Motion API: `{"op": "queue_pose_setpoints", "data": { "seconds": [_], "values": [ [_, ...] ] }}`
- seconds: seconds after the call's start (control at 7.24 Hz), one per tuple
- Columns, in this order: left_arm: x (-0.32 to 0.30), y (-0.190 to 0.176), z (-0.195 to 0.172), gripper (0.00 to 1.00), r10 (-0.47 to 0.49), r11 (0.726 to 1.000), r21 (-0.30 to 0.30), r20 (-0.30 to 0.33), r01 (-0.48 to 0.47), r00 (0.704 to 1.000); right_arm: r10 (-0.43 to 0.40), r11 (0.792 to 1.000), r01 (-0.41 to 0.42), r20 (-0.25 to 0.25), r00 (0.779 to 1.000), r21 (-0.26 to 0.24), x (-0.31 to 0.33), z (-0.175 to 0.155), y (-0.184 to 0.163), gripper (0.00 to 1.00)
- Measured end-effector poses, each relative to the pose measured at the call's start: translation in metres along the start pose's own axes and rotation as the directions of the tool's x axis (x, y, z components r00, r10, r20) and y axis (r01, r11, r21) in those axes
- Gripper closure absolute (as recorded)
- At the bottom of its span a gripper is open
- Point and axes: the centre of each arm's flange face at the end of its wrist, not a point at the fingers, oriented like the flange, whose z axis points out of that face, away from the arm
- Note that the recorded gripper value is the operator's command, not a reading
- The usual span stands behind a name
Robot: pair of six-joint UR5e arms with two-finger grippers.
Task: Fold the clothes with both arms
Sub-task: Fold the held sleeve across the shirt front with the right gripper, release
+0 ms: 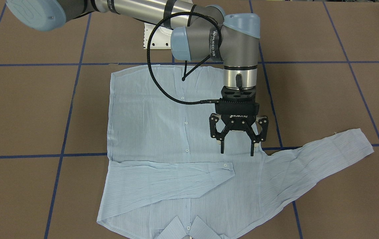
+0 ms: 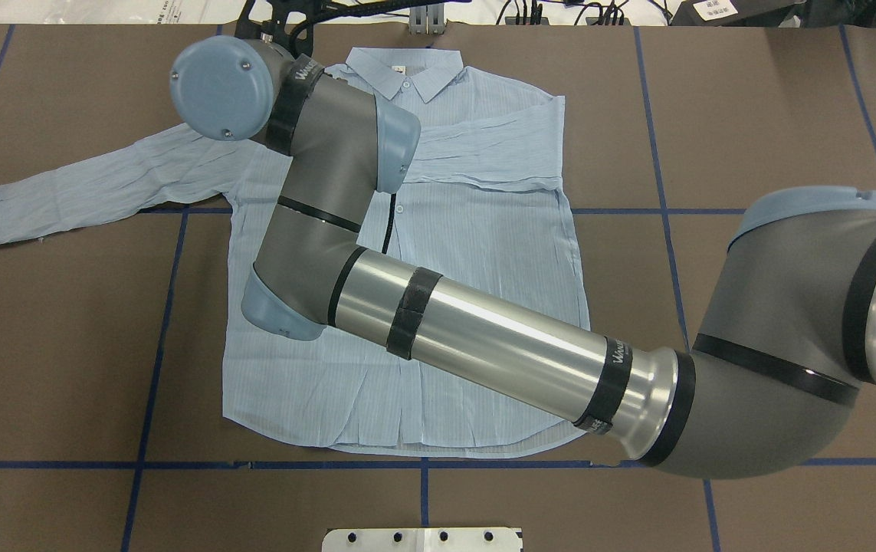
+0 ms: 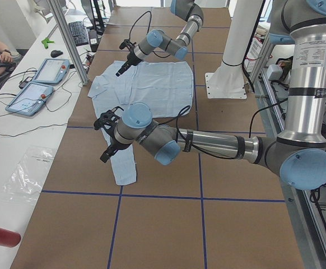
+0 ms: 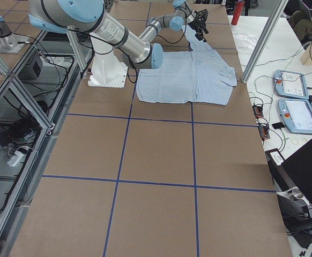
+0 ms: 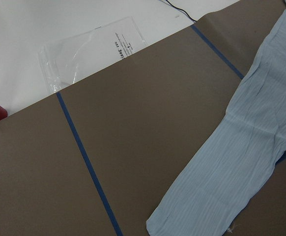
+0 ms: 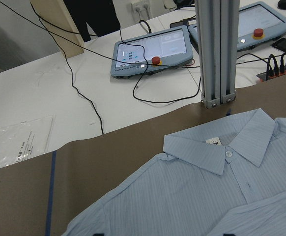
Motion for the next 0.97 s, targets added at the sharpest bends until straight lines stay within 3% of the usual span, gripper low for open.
{"op": "queue_pose_setpoints", "data": {
  "seconds": [0.28, 0.55, 0.83, 0.97],
  "values": [
    [0.004, -0.003, -0.003, 0.00, 0.031, 0.999, 0.037, -0.001, -0.031, 1.000, -0.038, 0.995, 0.032, -0.052, 0.998, -0.095, 0.028, 0.013, -0.043, 0.00],
    [0.026, 0.002, 0.010, 0.00, 0.009, 0.996, 0.086, -0.040, -0.005, 0.999, -0.141, 0.967, 0.123, -0.065, 0.988, -0.223, 0.127, 0.020, -0.097, 0.00],
    [0.052, 0.039, 0.030, 0.04, -0.121, 0.986, 0.101, -0.111, 0.133, 0.986, -0.278, 0.910, 0.258, -0.015, 0.961, -0.324, 0.269, 0.010, -0.162, 0.00],
    [0.064, 0.062, 0.035, 0.10, -0.215, 0.967, 0.109, -0.136, 0.231, 0.967, -0.346, 0.868, 0.331, 0.028, 0.938, -0.370, 0.347, 0.000, -0.199, 0.00]
  ]
}}
